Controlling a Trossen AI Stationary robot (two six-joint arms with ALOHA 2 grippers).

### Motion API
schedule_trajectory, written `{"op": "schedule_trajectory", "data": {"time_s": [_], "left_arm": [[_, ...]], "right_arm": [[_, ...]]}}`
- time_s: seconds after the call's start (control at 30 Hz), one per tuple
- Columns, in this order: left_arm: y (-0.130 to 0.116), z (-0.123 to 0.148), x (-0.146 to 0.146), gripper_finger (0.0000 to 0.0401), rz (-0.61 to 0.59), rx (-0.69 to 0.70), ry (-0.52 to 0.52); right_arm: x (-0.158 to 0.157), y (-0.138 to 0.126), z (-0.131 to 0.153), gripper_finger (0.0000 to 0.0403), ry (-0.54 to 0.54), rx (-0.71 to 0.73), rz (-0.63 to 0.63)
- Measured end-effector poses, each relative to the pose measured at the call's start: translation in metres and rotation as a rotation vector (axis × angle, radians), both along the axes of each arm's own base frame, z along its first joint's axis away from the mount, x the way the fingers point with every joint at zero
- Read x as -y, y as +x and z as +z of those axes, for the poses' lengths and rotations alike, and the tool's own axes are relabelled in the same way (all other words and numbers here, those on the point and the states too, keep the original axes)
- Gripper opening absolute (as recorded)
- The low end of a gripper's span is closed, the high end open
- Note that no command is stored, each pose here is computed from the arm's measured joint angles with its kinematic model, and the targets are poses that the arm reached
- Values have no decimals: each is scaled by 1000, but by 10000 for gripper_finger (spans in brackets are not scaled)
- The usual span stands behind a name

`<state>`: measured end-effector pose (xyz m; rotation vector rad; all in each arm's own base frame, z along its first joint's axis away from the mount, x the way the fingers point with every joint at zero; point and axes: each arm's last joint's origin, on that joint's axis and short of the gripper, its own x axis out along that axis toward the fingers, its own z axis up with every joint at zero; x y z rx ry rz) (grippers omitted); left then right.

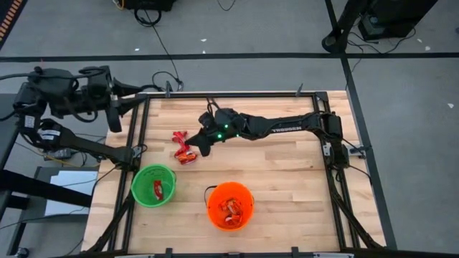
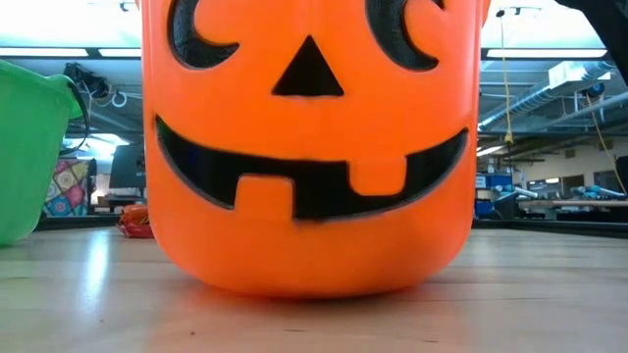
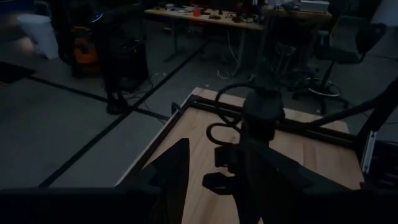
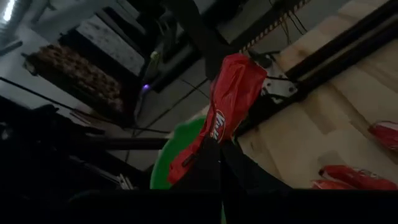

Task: Sort candy by brand, put in halloween buckets
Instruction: Put the red chocolate into the green bucket

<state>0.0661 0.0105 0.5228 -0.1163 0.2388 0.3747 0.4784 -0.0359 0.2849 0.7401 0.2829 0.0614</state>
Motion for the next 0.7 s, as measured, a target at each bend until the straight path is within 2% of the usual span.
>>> {"op": "schedule_trajectory", "data": {"time_s": [0.13, 0.33, 0.47, 0.57, 0.7], "left_arm": [[5, -1, 0, 160, -4, -18, 15], [15, -3, 1, 160, -31, -50, -1], [16, -16, 4, 160, -121, -168, -136], [16, -34, 6, 160, -103, -309, -261], [18, -50, 6, 160, -85, -377, -317]], "right_arm": [[-9, 1, 1, 0, -33, 13, 24], [-22, 0, 1, 0, -27, 22, 160], [-27, 1, 3, 0, -43, 42, 143], [-26, 3, 14, 0, -49, 112, 129], [-25, 5, 32, 0, -54, 178, 125]]}}
